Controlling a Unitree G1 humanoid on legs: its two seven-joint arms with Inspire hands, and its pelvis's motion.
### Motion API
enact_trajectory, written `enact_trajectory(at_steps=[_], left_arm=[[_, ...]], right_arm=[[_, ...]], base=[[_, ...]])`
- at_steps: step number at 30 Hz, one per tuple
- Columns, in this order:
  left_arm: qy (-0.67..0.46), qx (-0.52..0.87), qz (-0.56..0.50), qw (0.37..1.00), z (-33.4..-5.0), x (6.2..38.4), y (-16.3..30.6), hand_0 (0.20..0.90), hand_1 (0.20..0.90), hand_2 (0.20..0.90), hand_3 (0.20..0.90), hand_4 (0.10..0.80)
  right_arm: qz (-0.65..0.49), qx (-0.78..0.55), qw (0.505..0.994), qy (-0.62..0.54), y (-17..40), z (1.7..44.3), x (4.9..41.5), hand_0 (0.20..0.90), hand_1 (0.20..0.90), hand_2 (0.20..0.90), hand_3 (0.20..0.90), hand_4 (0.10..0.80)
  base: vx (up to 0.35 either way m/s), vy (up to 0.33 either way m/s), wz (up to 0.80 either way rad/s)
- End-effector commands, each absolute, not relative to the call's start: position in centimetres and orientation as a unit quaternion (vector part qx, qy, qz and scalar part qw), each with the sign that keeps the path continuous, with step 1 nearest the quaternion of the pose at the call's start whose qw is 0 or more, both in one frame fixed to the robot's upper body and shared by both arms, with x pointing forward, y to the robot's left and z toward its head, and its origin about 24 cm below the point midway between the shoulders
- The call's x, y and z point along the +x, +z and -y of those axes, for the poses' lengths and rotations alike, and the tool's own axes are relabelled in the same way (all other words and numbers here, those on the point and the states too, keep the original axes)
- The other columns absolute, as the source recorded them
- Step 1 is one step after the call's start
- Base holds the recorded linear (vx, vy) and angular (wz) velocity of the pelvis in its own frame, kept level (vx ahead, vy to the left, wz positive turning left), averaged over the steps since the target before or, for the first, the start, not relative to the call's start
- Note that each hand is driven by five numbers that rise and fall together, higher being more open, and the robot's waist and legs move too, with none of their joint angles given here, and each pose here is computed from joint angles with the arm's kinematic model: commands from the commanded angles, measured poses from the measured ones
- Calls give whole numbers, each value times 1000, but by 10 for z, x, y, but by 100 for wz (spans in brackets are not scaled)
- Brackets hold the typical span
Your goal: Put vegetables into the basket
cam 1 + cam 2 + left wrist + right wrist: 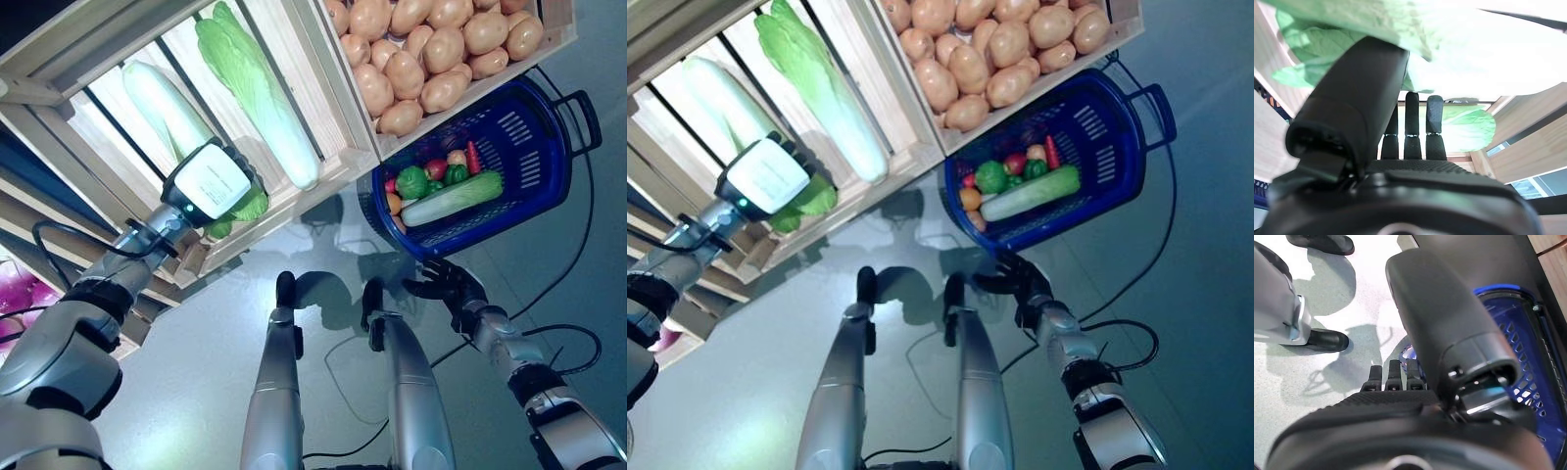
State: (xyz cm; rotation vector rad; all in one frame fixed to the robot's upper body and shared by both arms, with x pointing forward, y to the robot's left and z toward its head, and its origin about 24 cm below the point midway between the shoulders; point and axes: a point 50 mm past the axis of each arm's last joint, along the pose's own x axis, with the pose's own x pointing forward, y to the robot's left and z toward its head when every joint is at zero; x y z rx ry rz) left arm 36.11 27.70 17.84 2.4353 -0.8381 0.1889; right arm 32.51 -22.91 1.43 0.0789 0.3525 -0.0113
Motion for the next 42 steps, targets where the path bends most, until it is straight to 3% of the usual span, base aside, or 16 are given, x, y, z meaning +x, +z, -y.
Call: enact_trajectory(at_steps=[1, 11, 24, 30, 36, 42], left_arm=[[155, 906, 303, 253, -287, 364, 226, 300, 300, 300, 300, 400], [201, 874, 348, 274, -289, 358, 236, 300, 300, 300, 300, 400], [250, 806, 482, 235, -261, 338, 281, 300, 300, 300, 300, 400], [277, 780, 500, 256, -251, 330, 300, 300, 300, 300, 300, 400], [324, 703, 505, 383, -262, 325, 298, 300, 300, 300, 300, 400], [333, 565, 505, 562, -267, 321, 264, 300, 300, 300, 300, 400]], right_arm=[[-122, 34, 991, -40, 37, 253, 326, 900, 900, 900, 900, 800], [-120, 38, 991, -41, 36, 252, 326, 900, 900, 900, 900, 800], [-120, 55, 990, -58, 24, 252, 312, 900, 900, 900, 900, 800], [-124, 64, 989, -58, 17, 252, 306, 900, 900, 900, 900, 800], [-133, 82, 986, -52, 5, 246, 300, 900, 900, 900, 900, 800], [-147, 98, 983, -59, -6, 234, 297, 900, 900, 900, 900, 800]], base=[[0, 0, 0], [0, 0, 0], [9, -18, 2], [17, -37, 1], [37, -68, 3], [75, -60, 4]])
